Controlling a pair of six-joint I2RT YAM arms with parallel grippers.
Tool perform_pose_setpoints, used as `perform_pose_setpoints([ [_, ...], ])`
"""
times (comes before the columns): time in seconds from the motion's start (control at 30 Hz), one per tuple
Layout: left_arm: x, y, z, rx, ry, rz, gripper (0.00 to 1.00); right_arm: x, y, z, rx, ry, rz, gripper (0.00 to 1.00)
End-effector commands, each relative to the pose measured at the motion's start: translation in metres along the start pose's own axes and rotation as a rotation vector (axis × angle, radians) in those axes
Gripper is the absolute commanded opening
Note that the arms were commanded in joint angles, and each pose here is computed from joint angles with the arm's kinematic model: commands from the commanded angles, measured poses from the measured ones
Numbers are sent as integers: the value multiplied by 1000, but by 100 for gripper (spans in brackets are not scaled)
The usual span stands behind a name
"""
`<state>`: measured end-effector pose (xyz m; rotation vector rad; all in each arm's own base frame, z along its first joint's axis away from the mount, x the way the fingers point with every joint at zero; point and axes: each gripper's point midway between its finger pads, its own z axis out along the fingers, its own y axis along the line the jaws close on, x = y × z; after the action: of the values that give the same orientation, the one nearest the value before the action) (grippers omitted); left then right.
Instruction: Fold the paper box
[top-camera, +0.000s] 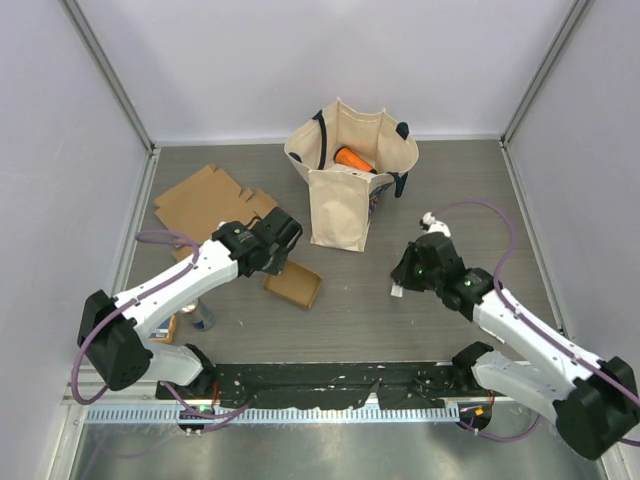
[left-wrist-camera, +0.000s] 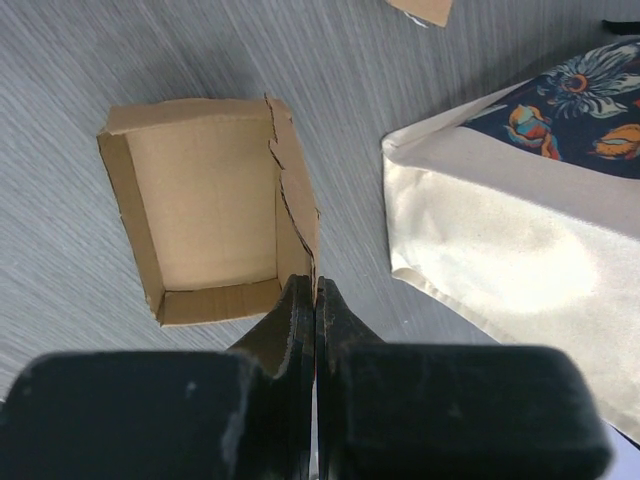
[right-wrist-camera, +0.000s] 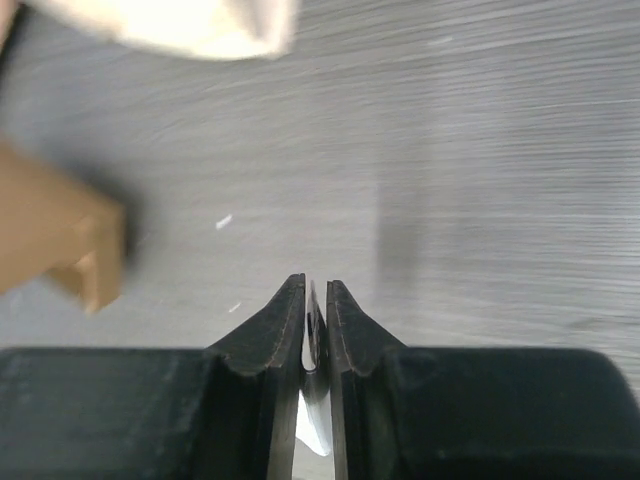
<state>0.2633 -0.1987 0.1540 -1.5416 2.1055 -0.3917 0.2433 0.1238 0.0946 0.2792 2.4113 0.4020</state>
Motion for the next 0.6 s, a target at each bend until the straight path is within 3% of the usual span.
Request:
perform_pose_setpoints([
  [0.0, -10, -10, -5, -28, -33, -309, 0, 29, 80, -37, -289, -4, -33, 19],
  [0.1, -12, -2, -3, -64, -44, -332, 0, 45, 140, -73, -490, -81, -156, 17],
  [0.23, -10, 10, -3, -146, -53, -333, 0, 59, 199, -90, -649, -149, -321, 17],
  [0.33, -8, 16, -4, -188, -52, -334, 0, 67, 226, -85, -704, -224, -469, 17],
  [0.57, 15, 29, -11, -267, 103, -390, 0, 71, 252, -69, -792, -389, -724, 17],
])
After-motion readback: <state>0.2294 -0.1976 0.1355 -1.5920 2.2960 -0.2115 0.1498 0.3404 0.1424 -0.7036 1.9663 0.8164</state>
